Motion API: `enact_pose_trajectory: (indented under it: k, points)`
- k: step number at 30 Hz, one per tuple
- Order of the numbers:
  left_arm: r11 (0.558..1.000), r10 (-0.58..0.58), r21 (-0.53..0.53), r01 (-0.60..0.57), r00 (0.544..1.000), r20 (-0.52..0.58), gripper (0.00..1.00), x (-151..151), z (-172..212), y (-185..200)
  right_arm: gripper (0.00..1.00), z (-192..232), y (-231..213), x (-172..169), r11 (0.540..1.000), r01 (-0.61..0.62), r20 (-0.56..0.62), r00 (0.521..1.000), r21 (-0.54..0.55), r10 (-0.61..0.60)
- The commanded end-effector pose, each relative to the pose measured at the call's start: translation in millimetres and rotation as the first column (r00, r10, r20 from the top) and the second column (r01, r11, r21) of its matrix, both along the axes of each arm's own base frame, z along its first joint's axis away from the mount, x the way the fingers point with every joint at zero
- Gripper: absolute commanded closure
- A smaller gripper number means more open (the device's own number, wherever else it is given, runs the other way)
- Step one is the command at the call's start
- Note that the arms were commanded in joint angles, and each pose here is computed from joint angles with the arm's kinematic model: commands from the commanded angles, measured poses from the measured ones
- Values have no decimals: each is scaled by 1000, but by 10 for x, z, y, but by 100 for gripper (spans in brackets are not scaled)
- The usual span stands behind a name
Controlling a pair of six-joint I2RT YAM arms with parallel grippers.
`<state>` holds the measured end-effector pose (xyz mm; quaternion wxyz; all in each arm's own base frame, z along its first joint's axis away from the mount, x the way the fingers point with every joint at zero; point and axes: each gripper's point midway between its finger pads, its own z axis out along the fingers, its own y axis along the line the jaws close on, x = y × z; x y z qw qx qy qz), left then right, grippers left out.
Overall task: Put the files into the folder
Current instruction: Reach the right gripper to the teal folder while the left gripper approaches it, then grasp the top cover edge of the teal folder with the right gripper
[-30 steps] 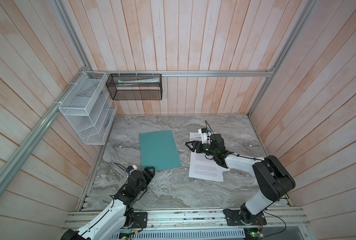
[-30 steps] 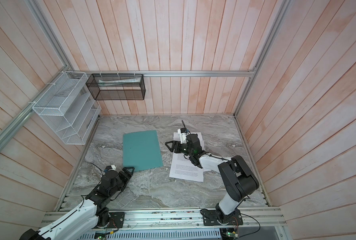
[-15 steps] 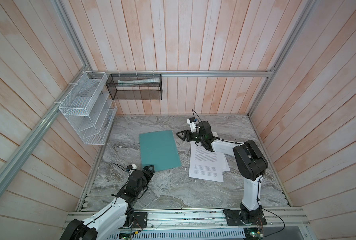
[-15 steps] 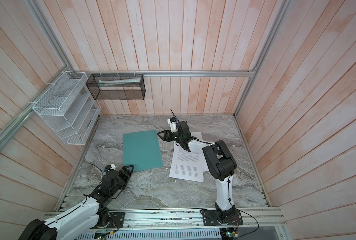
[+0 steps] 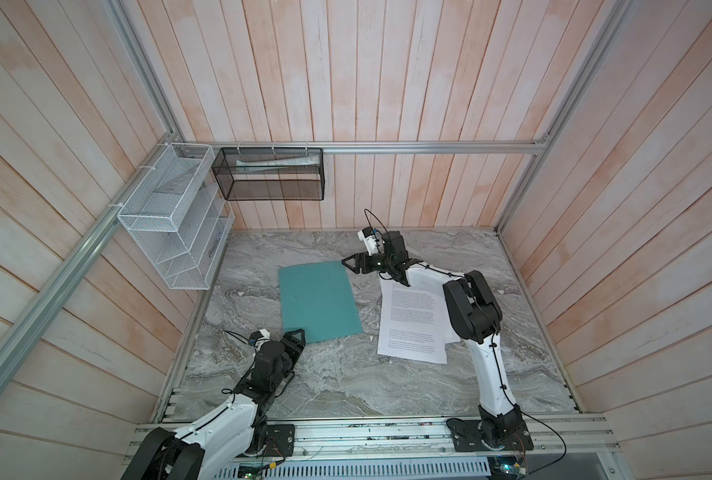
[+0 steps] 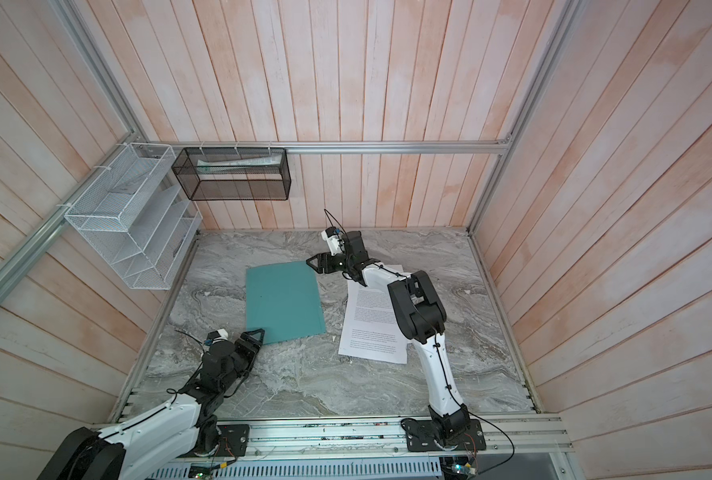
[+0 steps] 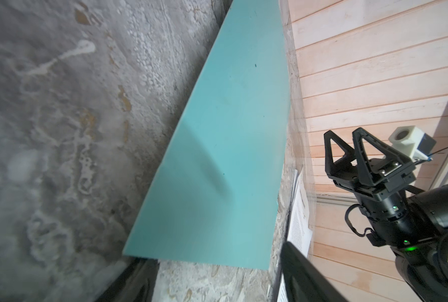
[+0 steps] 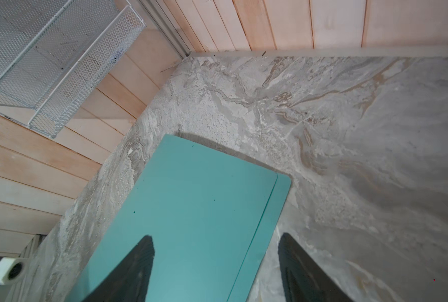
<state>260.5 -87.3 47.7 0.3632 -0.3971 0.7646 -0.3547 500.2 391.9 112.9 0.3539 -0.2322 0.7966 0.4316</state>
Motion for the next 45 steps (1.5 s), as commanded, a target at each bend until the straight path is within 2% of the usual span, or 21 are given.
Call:
enact_pose_trajectory:
  k: [1,11,18,22,26,35,42,45]
  points:
    - [1000,-1,-10,1,1000,31,24,35,29,16,25,-323,54,62,992,-48,13,999,-120,50]
    - [1000,-2,-3,2,999,42,24,69,13,59,20,-635,289,431,971,-110,65,990,-212,127]
    - [1000,-14,-6,15,998,69,27,149,86,51,13,-587,314,581,968,-131,117,980,-216,159]
    - [999,-32,-20,33,997,70,27,195,85,-1,12,-618,192,673,978,-106,71,990,-178,120]
    - [998,-41,-39,44,996,76,28,258,100,-50,14,-654,120,655,985,-132,-10,991,-108,132]
    - [998,-38,-48,43,994,104,30,448,222,-101,20,-778,120,502,980,-180,-92,981,-83,173]
    - [995,-19,-96,27,996,87,38,555,131,-144,25,-856,146,383,974,-215,-138,969,-70,204]
    - [993,9,-115,-2,998,64,46,598,47,-129,26,-884,141,330,971,-228,-155,964,-75,215]
